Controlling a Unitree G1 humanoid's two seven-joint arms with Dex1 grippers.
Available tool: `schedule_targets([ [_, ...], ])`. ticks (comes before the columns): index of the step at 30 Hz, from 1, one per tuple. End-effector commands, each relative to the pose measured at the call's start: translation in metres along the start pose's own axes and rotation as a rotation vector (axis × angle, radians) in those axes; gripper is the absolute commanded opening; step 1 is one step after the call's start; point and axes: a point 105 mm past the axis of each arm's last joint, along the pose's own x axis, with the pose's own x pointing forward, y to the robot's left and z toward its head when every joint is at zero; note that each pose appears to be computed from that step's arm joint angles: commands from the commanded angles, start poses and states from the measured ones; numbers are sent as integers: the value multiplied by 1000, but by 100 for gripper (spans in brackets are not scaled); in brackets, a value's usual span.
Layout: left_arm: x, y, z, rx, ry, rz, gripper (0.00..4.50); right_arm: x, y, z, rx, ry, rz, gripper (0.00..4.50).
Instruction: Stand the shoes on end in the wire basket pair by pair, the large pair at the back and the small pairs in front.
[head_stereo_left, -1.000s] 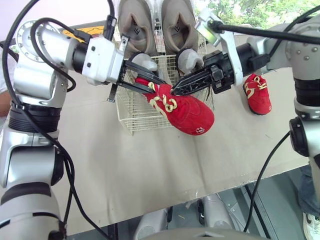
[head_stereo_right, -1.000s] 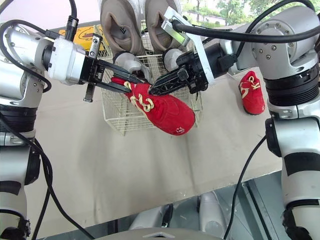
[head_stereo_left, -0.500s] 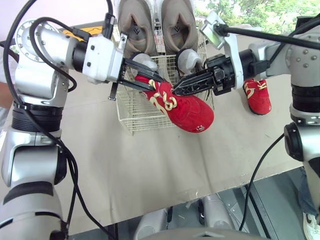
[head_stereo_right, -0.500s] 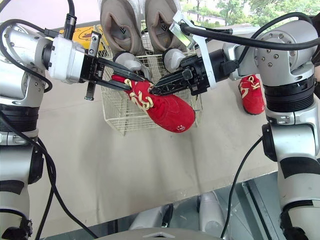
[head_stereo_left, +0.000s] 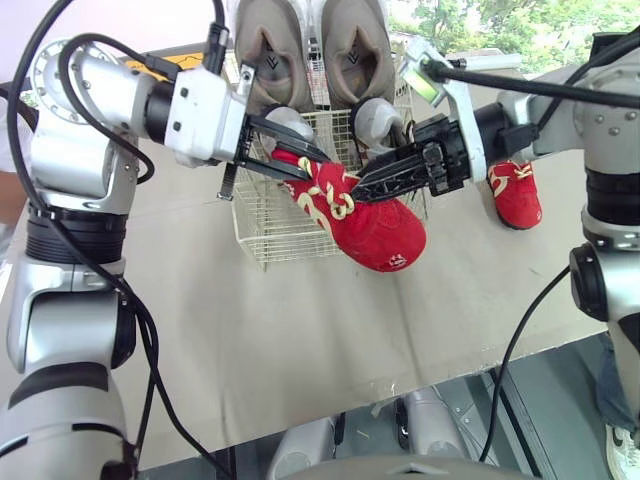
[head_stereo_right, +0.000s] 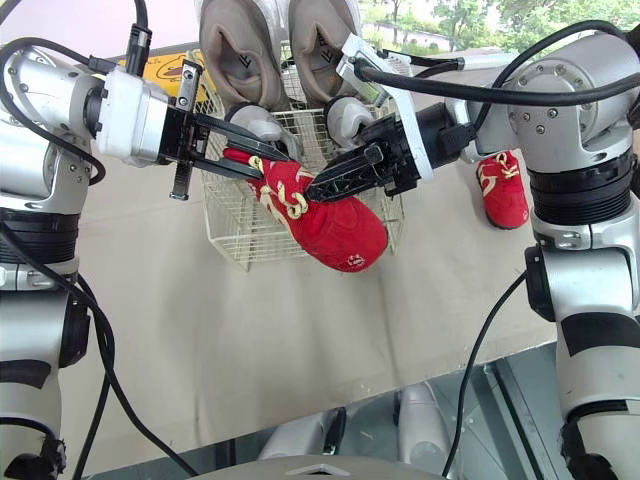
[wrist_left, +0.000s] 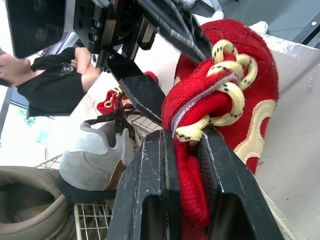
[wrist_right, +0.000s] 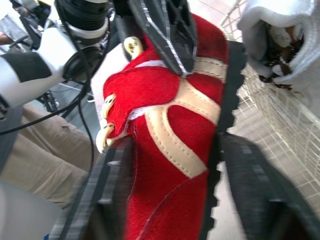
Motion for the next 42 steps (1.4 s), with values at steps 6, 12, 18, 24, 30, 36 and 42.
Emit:
schedule_targets([
  [6, -13, 11, 19, 78, -26, 74, 28, 7, 4, -5, 11, 15, 35, 3],
  [12, -32, 16, 23, -347, -171, 216, 247, -3, 8, 1, -22, -71, 62, 0],
  [18, -75, -15, 22, -1020, -312, 274, 382, -13, 11, 7, -56, -200, 75, 0],
  [24, -57, -78, 12, -1352, -297, 291, 382, -13, 16, 9, -86, -331, 71, 0],
  [30, -10, -99, 9, -1437, -423, 369, 382, -6, 17, 12, -92, -394, 53, 0],
  [36, 8, -81, 0, -1474, -568, 596, 382, -4, 23, 14, -104, -425, 56, 0],
  [42, 24, -72, -2, -1490, -609, 675, 331, -1, 26, 12, -103, -455, 50, 0],
])
